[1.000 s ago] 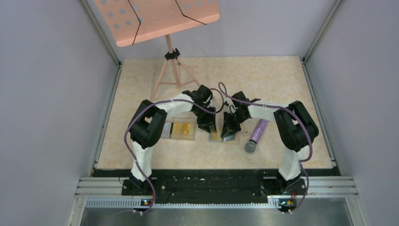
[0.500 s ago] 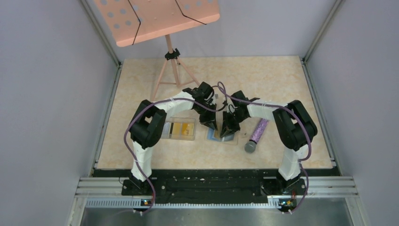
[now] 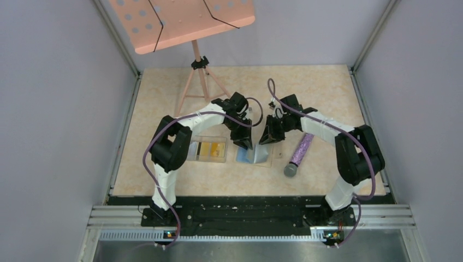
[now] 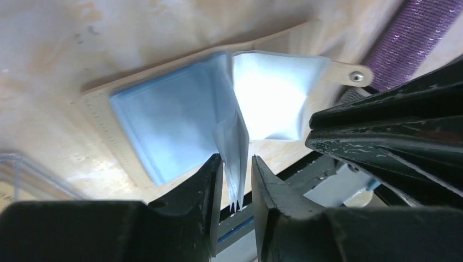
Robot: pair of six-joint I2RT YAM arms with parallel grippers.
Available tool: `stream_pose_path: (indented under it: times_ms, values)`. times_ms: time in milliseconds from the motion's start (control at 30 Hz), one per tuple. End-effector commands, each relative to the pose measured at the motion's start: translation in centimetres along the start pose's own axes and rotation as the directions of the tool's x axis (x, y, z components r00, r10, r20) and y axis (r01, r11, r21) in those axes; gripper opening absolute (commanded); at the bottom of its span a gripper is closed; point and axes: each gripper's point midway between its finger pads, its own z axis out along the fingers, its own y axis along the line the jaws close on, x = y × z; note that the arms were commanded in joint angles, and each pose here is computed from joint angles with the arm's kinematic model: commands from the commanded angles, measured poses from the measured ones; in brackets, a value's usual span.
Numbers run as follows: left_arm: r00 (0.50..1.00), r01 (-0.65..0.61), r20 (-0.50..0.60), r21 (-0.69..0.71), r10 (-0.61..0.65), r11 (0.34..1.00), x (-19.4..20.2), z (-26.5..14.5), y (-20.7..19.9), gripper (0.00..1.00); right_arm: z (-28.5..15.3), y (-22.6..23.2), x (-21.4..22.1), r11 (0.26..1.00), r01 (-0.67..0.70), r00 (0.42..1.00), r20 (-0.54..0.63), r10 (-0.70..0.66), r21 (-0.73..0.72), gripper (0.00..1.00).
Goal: Put the credit cards into the card holder
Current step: Turn over the card slot in the card holder.
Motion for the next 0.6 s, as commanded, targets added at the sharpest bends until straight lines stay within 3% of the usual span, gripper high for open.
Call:
stream_pose_path:
  times_ms: [0, 167, 567]
  values:
    - [1.000, -0.007, 0.015, 0.139, 0.005, 0.990, -0.5, -0.6, -3.1, 0.34, -2.1, 0.8, -1.6, 1.000, 0.005, 0.996, 0.088, -0.002, -0.030, 0.13]
    - [1.000, 0.005, 0.005, 0.226, -0.006, 0.974, -0.7, -0.2, -4.8, 0.41, -3.1, 0.2, -1.9, 1.000, -0.012, 0.993, 0.116, 0.015, -0.028, 0.13]
    - [0.998, 0.006, -0.063, 0.332, 0.016, 0.943, 0.5, 2.9, -7.5, 0.43, -4.9, -0.5, -2.6, 1.000, -0.021, 0.986, 0.168, 0.023, -0.009, 0.14]
